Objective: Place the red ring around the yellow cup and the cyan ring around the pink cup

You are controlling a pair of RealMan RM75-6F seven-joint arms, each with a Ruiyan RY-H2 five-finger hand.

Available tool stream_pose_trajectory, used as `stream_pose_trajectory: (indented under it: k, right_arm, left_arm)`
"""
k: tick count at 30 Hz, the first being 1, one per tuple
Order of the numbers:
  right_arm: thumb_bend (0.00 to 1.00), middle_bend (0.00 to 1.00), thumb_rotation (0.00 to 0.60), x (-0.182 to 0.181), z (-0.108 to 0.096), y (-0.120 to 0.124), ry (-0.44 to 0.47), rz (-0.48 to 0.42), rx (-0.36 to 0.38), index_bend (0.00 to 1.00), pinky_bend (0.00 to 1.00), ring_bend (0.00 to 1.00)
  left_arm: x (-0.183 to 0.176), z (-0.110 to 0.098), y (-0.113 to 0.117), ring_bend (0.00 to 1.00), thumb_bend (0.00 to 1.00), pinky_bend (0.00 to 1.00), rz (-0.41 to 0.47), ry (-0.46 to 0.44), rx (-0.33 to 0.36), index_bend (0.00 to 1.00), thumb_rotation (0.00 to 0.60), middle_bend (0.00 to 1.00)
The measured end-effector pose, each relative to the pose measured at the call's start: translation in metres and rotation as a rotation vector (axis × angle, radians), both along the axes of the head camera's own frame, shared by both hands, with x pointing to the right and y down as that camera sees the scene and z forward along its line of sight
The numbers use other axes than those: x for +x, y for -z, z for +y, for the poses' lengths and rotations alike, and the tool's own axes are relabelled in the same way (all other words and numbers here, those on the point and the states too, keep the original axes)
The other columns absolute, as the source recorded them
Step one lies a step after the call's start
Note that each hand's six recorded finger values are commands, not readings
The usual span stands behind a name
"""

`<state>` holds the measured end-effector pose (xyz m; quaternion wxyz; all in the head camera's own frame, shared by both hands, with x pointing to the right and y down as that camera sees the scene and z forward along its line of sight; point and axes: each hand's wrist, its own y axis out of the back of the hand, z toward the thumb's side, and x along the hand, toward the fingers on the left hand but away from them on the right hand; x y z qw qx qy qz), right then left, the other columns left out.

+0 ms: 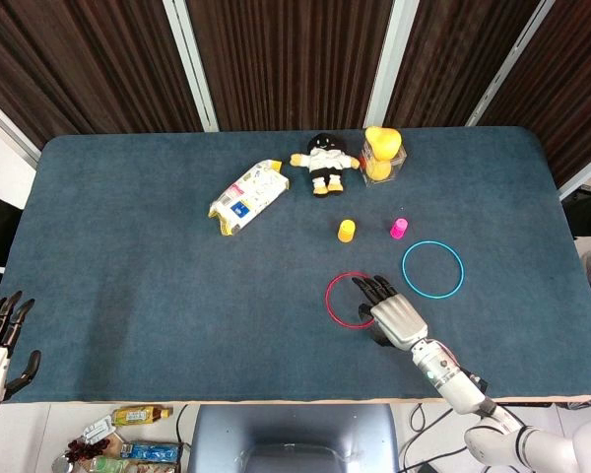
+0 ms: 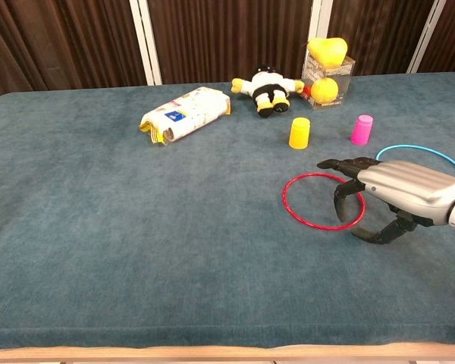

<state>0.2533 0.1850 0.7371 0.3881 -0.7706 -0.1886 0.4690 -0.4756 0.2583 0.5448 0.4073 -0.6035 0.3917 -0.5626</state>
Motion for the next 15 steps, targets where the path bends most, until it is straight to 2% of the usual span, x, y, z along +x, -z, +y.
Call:
stream_pose_trajectory:
  k: [15]
  right_arm:
    - [0.47,0.0,0.6,-0.0035,0.0005,-0.0057,0.002,-0.001,-0.004,0.67,0.0,0.0]
  left_arm:
    - [-0.001,-0.0002,0.0007,0.0,0.42,0.07,-0.001,0.003,0.0,0.0,0.6,0.0]
